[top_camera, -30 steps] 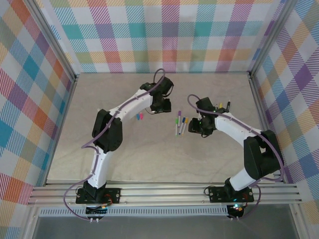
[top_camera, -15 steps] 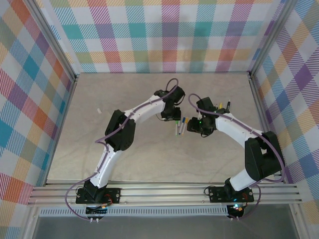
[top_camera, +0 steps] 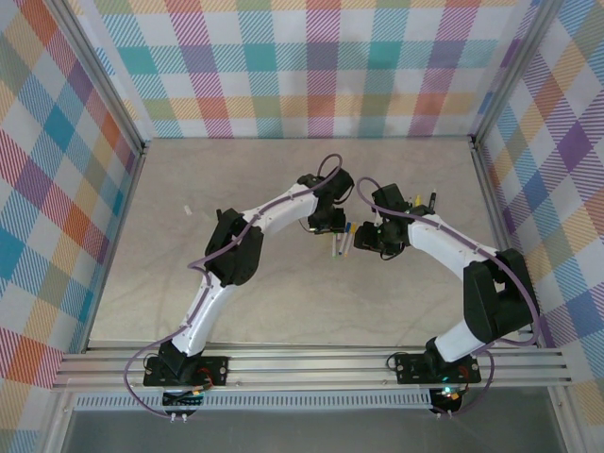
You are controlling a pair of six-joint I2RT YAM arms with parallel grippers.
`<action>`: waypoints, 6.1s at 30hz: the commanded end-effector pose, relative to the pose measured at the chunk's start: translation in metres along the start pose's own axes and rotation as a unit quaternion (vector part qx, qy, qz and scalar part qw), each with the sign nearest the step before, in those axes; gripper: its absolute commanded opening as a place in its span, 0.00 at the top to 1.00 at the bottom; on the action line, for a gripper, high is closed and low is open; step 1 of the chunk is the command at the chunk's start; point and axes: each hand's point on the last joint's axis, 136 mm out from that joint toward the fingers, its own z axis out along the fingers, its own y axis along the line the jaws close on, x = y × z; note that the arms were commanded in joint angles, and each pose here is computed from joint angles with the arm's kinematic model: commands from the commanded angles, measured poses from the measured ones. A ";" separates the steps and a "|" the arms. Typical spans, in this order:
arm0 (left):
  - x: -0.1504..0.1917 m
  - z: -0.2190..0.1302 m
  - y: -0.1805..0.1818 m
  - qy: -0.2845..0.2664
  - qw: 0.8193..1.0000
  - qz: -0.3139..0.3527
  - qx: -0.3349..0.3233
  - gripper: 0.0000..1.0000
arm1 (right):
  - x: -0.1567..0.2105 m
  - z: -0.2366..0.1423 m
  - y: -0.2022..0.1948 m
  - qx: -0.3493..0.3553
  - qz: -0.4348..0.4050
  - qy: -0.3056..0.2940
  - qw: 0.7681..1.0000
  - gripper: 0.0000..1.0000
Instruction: Open the pen caps
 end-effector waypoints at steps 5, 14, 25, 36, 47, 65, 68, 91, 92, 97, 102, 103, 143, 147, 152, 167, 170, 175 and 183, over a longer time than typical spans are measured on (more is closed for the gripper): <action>0.003 0.008 0.002 0.007 1.000 -0.002 -0.014 0.67 | -0.007 -0.004 0.006 -0.012 0.000 -0.011 1.000 0.52; 0.003 0.028 0.016 0.012 0.998 0.000 -0.054 0.69 | -0.006 -0.001 0.007 -0.015 0.001 -0.007 1.000 0.53; 0.009 0.039 0.037 0.022 0.996 0.000 -0.085 1.00 | -0.004 0.002 0.017 -0.048 0.000 -0.004 0.999 0.54; -0.023 -0.038 0.036 -0.022 0.999 -0.034 0.001 1.00 | 0.006 0.007 0.070 -0.199 -0.015 0.022 0.980 0.58; -0.019 -0.068 0.006 -0.020 0.993 -0.052 0.106 1.00 | 0.004 0.023 0.103 -0.247 -0.022 0.036 0.968 0.57; -0.012 -0.087 -0.006 -0.019 0.989 -0.048 0.140 1.00 | -0.010 0.036 0.123 -0.273 -0.020 0.041 0.961 0.65; -0.012 -0.089 -0.006 -0.018 0.989 -0.045 0.140 1.00 | -0.014 0.039 0.124 -0.269 -0.016 0.039 0.962 0.86; -0.014 -0.072 0.015 -0.028 0.992 -0.074 0.098 0.57 | 0.001 0.008 0.140 -0.339 -0.058 0.035 0.938 1.00; -0.015 -0.072 0.015 -0.028 0.992 -0.075 0.098 0.60 | 0.002 0.007 0.142 -0.341 -0.061 0.036 0.937 1.00; -0.019 -0.069 0.021 -0.031 0.993 -0.080 0.084 0.92 | 0.005 0.003 0.145 -0.342 -0.068 0.040 0.936 1.00; -0.030 -0.066 0.040 -0.042 0.994 -0.083 0.050 1.00 | 0.022 -0.001 0.141 -0.339 -0.065 0.058 0.937 1.00; -0.035 -0.066 0.049 -0.048 0.995 -0.082 0.033 1.00 | 0.032 -0.002 0.140 -0.337 -0.060 0.071 0.937 1.00; -0.032 -0.029 0.171 0.012 0.990 -0.087 -0.107 0.78 | -0.044 0.042 -0.067 0.167 -0.031 0.045 0.985 0.82; -0.035 -0.031 0.171 0.009 0.991 -0.084 -0.108 0.76 | -0.042 0.040 -0.079 0.204 -0.032 0.056 0.977 0.72; -0.039 -0.036 0.170 0.006 0.990 -0.083 -0.110 0.76 | -0.042 0.035 -0.088 0.233 -0.034 0.059 0.970 0.71; -0.061 -0.103 0.139 -0.070 0.993 -0.079 -0.054 0.76 | -0.057 -0.041 0.009 -0.005 -0.023 -0.051 0.998 0.65; -0.067 -0.109 0.115 -0.093 0.991 -0.090 0.014 0.76 | -0.050 -0.048 0.032 -0.090 -0.002 -0.071 0.993 0.62; -0.068 -0.100 0.087 -0.093 0.991 -0.085 0.048 0.76 | -0.035 -0.039 0.043 -0.134 0.023 -0.055 0.989 0.61; -0.058 -0.068 0.057 -0.067 0.995 -0.059 0.040 0.76 | -0.021 -0.031 0.042 -0.111 0.005 -0.044 0.993 0.57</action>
